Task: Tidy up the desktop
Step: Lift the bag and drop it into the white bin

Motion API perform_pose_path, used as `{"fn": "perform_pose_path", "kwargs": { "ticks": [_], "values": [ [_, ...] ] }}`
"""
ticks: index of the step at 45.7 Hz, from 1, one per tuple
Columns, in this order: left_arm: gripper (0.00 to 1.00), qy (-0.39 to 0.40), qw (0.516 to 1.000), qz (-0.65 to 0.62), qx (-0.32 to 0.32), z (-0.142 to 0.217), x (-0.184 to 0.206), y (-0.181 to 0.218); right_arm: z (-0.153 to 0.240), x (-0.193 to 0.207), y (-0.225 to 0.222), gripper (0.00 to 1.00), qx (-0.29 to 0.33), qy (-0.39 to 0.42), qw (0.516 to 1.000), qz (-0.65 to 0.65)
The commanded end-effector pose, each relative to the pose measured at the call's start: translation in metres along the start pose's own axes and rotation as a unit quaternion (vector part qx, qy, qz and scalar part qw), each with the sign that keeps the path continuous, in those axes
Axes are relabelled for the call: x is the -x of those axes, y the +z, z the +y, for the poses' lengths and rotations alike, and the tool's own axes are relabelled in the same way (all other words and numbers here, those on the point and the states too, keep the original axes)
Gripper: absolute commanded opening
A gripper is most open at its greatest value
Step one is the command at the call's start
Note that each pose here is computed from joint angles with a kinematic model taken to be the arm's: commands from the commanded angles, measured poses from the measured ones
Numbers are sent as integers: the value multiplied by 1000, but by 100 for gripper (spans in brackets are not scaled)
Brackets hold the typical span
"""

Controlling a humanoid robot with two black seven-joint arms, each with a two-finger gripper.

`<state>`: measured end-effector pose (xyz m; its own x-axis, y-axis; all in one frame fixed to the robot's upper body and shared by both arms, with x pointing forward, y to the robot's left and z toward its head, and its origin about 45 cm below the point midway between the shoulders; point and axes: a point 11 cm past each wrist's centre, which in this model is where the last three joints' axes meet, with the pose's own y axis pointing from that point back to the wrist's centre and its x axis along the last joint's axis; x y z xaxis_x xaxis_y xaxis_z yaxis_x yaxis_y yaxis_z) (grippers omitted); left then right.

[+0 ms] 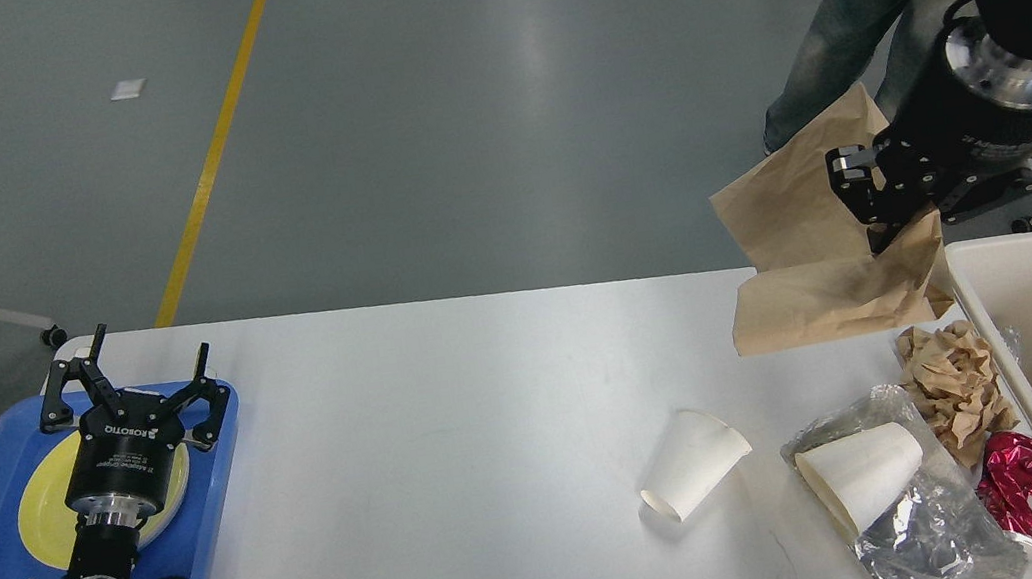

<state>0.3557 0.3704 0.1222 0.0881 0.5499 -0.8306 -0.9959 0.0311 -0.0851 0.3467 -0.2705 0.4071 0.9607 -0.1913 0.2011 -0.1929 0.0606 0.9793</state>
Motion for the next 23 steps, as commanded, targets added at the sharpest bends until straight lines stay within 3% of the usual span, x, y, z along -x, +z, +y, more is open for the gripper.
{"fn": "perform_pose_path", "kwargs": {
  "ticks": [1,13,23],
  "values": [
    [96,0,1000,0,0,0,0,0,0,-2,17,0,9,6,999,-31],
    [96,0,1000,0,0,0,0,0,-13,-12,88,0,23,57,985,-162],
    [96,0,1000,0,0,0,0,0,-68,-9,213,0,79,113,944,-299]
  ]
}}
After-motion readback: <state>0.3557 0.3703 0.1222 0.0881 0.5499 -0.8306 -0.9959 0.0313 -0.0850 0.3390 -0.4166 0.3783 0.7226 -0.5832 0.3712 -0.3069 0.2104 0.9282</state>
